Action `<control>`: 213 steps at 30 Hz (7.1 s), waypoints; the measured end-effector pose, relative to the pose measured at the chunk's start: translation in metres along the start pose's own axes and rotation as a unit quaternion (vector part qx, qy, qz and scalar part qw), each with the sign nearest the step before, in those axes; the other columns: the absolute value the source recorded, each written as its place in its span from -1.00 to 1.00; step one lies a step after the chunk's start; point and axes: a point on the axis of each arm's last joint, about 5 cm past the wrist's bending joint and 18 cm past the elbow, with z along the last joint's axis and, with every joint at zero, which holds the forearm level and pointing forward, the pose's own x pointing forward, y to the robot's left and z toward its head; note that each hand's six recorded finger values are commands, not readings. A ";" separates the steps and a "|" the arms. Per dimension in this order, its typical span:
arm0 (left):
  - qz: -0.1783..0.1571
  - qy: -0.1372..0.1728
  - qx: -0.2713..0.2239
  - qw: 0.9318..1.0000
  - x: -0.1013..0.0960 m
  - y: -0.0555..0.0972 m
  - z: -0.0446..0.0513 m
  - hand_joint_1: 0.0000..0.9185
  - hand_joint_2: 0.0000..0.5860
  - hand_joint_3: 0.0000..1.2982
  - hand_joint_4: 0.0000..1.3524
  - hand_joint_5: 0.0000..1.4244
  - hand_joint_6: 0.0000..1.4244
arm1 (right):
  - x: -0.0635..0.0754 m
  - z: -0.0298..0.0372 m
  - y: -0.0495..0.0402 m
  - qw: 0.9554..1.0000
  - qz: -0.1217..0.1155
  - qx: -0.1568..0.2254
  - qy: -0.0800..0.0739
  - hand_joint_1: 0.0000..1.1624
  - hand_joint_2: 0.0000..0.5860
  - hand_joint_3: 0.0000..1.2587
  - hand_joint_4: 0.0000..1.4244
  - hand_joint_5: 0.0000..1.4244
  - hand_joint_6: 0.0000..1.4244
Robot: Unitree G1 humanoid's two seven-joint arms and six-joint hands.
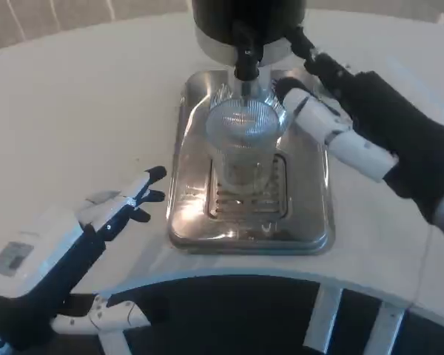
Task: Grasp the cup under the faucet to collect the drink, then remove the cup.
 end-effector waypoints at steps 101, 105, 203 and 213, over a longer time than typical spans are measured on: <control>0.015 0.114 -0.068 0.991 0.005 -0.009 -0.0034 -0.62 -0.91 -1.00 -1.00 -0.66 -0.78 | 0.054 0.0205 0.0228 0.968 0.105 -0.204 -0.098 -1.00 0.58 -1.00 -1.00 -1.00 -1.00; 0.030 0.110 -0.065 0.991 0.012 -0.012 -0.0018 -0.58 -0.89 -1.00 -1.00 -0.66 -0.77 | 0.054 0.0204 0.0229 0.969 0.105 -0.202 -0.097 -1.00 0.57 -1.00 -1.00 -1.00 -1.00; 0.079 0.103 -0.144 0.981 0.105 -0.053 -0.0035 -0.30 -0.80 -1.00 -1.00 -0.61 -0.84 | -0.031 0.0126 0.0099 0.985 -0.002 -0.143 -0.093 -1.00 0.68 -1.00 -1.00 -1.00 -1.00; 0.071 0.103 -0.148 0.981 0.109 -0.058 0.0009 -0.31 -0.80 -1.00 -1.00 -0.61 -0.84 | -0.048 -0.0033 0.0069 0.988 0.010 -0.151 -0.041 -0.99 0.70 -1.00 -1.00 -1.00 -1.00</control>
